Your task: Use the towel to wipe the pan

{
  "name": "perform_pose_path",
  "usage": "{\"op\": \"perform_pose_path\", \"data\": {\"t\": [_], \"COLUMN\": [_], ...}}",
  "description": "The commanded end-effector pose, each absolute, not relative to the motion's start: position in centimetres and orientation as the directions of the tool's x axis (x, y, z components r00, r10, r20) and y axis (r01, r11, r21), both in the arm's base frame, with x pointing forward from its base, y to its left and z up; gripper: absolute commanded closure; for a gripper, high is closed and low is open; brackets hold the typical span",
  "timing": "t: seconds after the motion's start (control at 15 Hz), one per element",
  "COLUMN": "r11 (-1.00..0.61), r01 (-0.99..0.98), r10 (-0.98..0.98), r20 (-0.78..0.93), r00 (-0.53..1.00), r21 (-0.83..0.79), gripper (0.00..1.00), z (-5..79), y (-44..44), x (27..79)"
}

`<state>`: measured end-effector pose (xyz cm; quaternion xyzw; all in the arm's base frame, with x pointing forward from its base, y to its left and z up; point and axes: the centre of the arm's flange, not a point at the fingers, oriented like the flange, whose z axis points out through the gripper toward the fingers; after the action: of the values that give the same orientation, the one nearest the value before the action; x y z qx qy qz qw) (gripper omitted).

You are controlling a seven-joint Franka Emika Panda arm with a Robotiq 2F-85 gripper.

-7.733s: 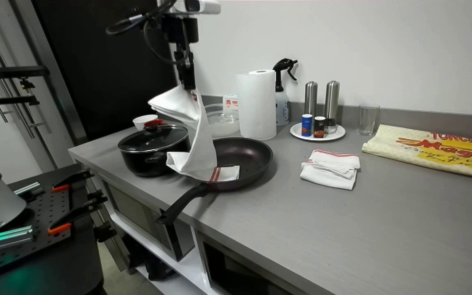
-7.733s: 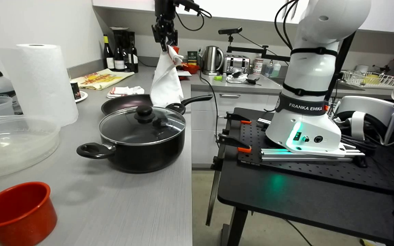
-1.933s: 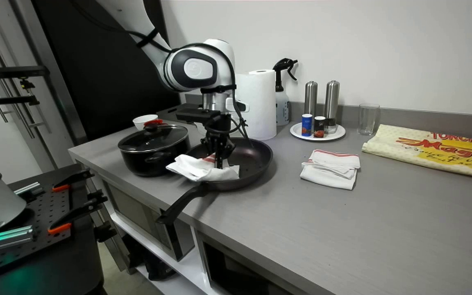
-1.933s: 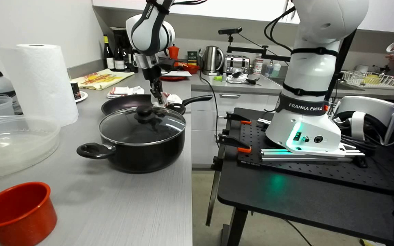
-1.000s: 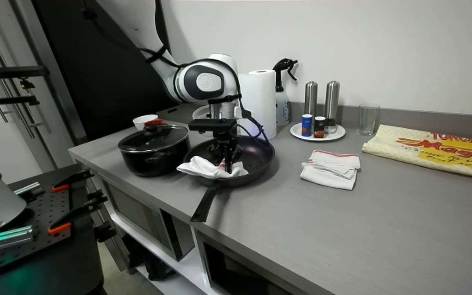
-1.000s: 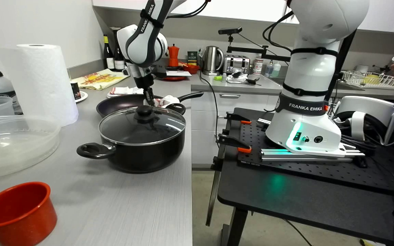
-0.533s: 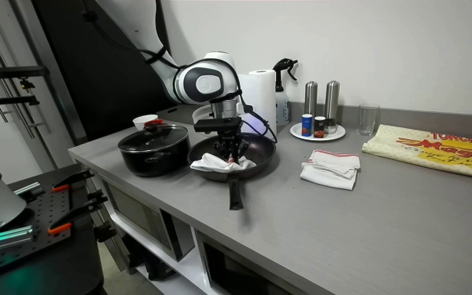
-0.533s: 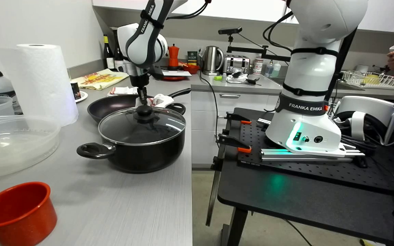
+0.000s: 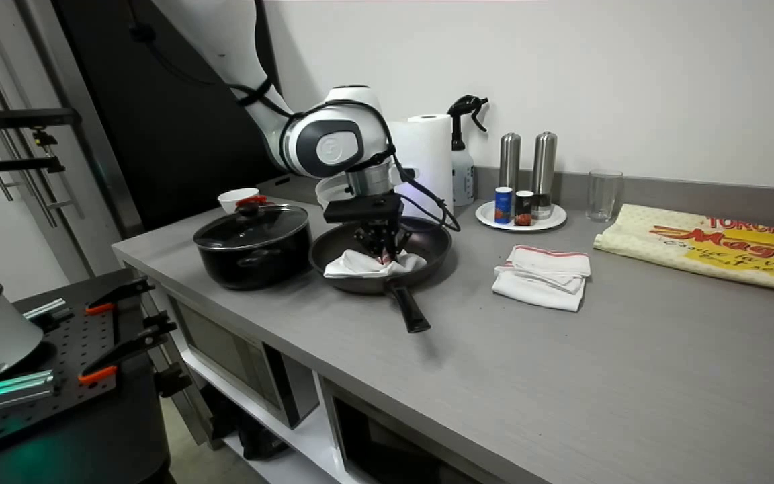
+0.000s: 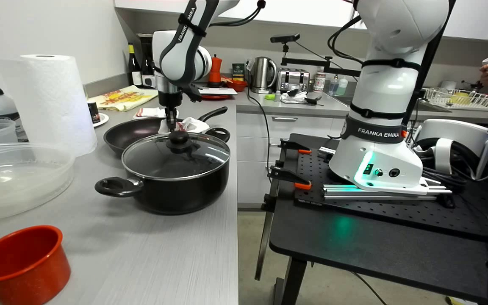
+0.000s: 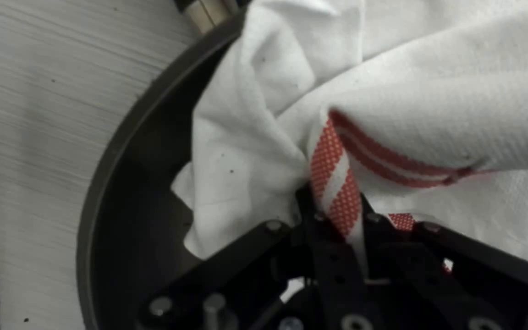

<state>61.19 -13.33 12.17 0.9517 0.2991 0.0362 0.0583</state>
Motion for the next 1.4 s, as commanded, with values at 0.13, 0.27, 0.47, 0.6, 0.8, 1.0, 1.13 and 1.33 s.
{"op": "perform_pose_path", "data": {"t": [0.13, 0.27, 0.47, 0.6, 0.8, 1.0, 1.13, 1.33], "r11": [-0.784, -0.768, -0.746, -0.732, -0.709, -0.664, -0.634, -0.592], "r01": [0.611, 0.630, 0.656, 0.671, 0.697, 0.741, 0.766, 0.798], "r10": [0.619, 0.639, 0.665, 0.680, 0.705, 0.748, 0.773, 0.806], "r20": [0.070, 0.066, 0.067, 0.066, 0.071, 0.072, 0.070, 0.067], "r00": [0.782, 0.766, 0.744, 0.731, 0.706, 0.660, 0.630, 0.588], "r21": [0.112, 0.115, 0.116, 0.116, 0.107, 0.102, 0.106, 0.111], "gripper": [0.98, 0.98, 0.98, 0.98, 0.98, 0.98, 0.98, 0.98], "z": [10.3, 10.2, 10.3, 10.3, 10.2, 9.9, 9.9, 9.8], "y": [-11.8, -10.8, -9.3, -8.3, -6.9, -5.0, -3.7, -2.3], "x": [61.4, 61.5, 61.8, 62.1, 62.5, 62.9, 62.9, 63.0]}}
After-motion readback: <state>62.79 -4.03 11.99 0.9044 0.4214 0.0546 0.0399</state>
